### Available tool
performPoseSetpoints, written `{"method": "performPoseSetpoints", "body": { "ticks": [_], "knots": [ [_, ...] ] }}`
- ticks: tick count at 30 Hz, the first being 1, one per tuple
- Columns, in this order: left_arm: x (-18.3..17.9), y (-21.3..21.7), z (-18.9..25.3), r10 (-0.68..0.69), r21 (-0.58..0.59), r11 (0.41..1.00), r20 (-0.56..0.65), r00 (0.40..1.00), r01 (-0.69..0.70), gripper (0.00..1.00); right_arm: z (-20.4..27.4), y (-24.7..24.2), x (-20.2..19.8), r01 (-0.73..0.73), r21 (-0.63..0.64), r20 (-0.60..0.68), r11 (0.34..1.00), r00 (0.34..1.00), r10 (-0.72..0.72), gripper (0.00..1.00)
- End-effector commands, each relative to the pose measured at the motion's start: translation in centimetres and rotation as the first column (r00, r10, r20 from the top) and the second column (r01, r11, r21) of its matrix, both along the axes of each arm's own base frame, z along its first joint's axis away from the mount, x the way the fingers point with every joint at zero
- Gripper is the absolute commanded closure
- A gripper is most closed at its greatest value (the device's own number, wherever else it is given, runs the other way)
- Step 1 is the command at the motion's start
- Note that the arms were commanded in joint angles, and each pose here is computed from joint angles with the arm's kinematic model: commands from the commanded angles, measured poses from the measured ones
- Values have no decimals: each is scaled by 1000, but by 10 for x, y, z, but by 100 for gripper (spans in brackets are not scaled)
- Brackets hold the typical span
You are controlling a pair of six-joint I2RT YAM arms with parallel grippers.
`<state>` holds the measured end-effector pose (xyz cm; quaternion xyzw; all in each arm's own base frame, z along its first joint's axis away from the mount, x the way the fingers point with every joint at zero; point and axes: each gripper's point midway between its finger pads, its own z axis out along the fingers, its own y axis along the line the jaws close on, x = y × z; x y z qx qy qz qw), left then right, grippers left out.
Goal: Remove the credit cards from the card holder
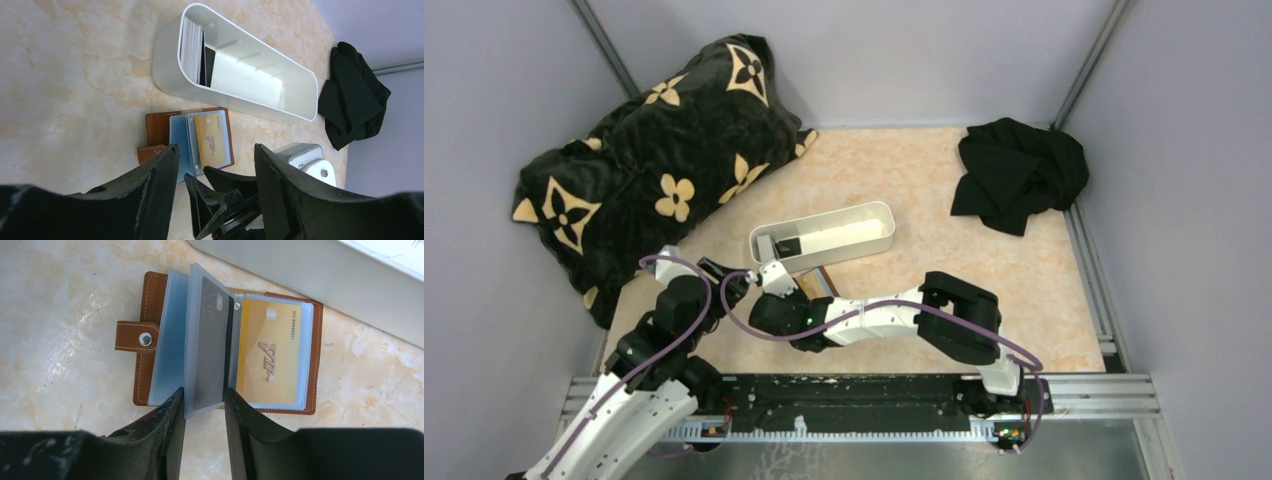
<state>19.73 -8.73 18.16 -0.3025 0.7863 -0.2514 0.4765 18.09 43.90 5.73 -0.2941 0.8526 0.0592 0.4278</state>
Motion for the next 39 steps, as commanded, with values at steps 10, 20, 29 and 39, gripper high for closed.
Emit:
{"method": "performPoseSetpoints", "body": {
  "ticks": [10, 20, 29, 39],
  "knots": [
    [-8, 5, 4, 13, -36, 999, 17, 1000, -12, 37, 10, 45, -37, -140, 142, -77, 980, 985, 152, 59],
    [-4, -16, 4, -86, -39, 995, 19, 996, 87, 38, 42, 40, -44, -157, 290, -59, 944, 982, 182, 58],
    [10, -70, -8, -307, -72, 947, 81, 948, 313, 46, 88, -19, -10, -49, 386, -6, 921, 998, 56, 60],
    [6, -98, -74, -436, -105, 890, 85, 896, 443, 100, 91, -73, 48, 59, 387, -33, 920, 998, -50, 100]
  ]
}}
